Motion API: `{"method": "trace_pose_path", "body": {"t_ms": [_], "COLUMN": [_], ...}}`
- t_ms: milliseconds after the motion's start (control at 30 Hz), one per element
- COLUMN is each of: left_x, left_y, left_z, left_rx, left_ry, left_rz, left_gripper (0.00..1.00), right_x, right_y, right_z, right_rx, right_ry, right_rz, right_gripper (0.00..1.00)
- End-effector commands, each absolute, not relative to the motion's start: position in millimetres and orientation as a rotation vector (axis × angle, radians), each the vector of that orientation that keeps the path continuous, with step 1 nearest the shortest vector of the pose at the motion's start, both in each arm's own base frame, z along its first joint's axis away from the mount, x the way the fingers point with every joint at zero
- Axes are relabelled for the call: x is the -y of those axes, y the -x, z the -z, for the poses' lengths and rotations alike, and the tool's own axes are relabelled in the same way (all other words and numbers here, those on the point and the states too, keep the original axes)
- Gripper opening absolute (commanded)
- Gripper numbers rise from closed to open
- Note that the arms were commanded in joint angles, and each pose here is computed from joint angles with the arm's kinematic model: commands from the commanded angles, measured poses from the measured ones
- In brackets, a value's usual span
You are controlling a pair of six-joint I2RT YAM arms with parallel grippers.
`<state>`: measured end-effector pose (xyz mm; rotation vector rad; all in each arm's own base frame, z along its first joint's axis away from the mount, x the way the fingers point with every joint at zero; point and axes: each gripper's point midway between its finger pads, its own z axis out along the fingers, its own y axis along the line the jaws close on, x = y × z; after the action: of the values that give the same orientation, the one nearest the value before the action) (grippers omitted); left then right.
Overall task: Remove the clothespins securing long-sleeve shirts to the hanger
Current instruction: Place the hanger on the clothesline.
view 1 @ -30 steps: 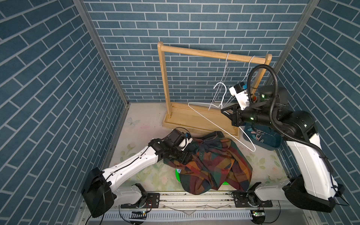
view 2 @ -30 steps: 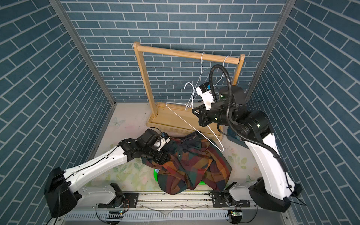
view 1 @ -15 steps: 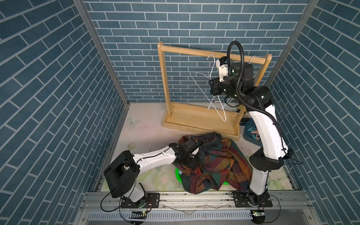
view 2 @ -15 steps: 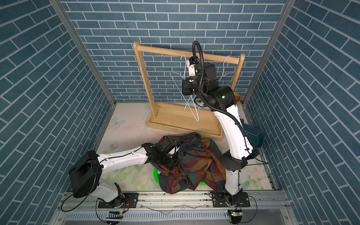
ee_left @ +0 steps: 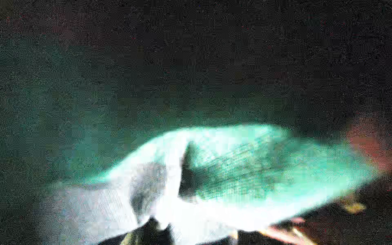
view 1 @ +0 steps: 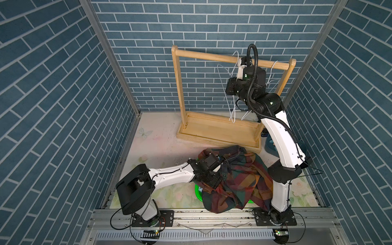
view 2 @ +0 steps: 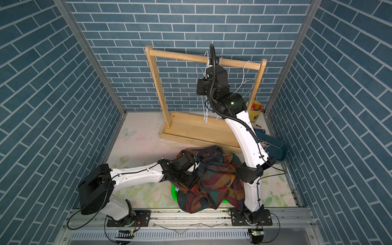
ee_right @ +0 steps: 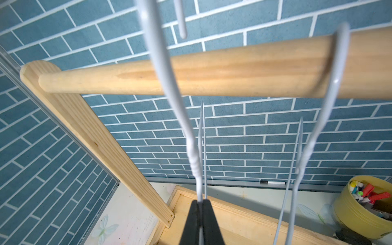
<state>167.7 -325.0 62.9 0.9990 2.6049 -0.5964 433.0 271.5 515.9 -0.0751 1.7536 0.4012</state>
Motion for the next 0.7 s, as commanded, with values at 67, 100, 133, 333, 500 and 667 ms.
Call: {"method": "trace_pose_path", "body": {"t_ms": [67, 100, 133, 333, 500, 667], "left_x": [315, 316, 316, 316, 318, 320], "left_y": [-151, -150, -149, -148, -148, -148], "left_z": [-49, -49, -49, -50, -46, -45], "left_rx": [-2.642, -2.643, -2.641, -2.636, -2.639, -2.635], "left_ry": [-1.045, -1.044, -1.045, -1.032, -1.025, -1.021], "left_rz": [0.587, 0.593, 0.600, 0.617, 0.628, 0.638], "left_gripper": [0.72, 0.72, 0.72, 0.72, 0.71, 0.71], "right_x": [-263, -263, -262, -260, -266, -280], "right_y": [-452, -456, -460, -480, -492, -489], "right_z": [-523, -520, -517, -496, -473, -464], "right_rx": [-1.702, -1.705, -1.709, -1.750, -1.807, -1.842], "right_ry": [-0.041, -0.046, -0.054, -0.079, -0.062, 0.009], "right_rz": [-0.409, -0.409, -0.412, -0.422, -0.430, -0.479], "right_gripper": [0.00, 0.00, 0.00, 0.00, 0.00, 0.18]}}
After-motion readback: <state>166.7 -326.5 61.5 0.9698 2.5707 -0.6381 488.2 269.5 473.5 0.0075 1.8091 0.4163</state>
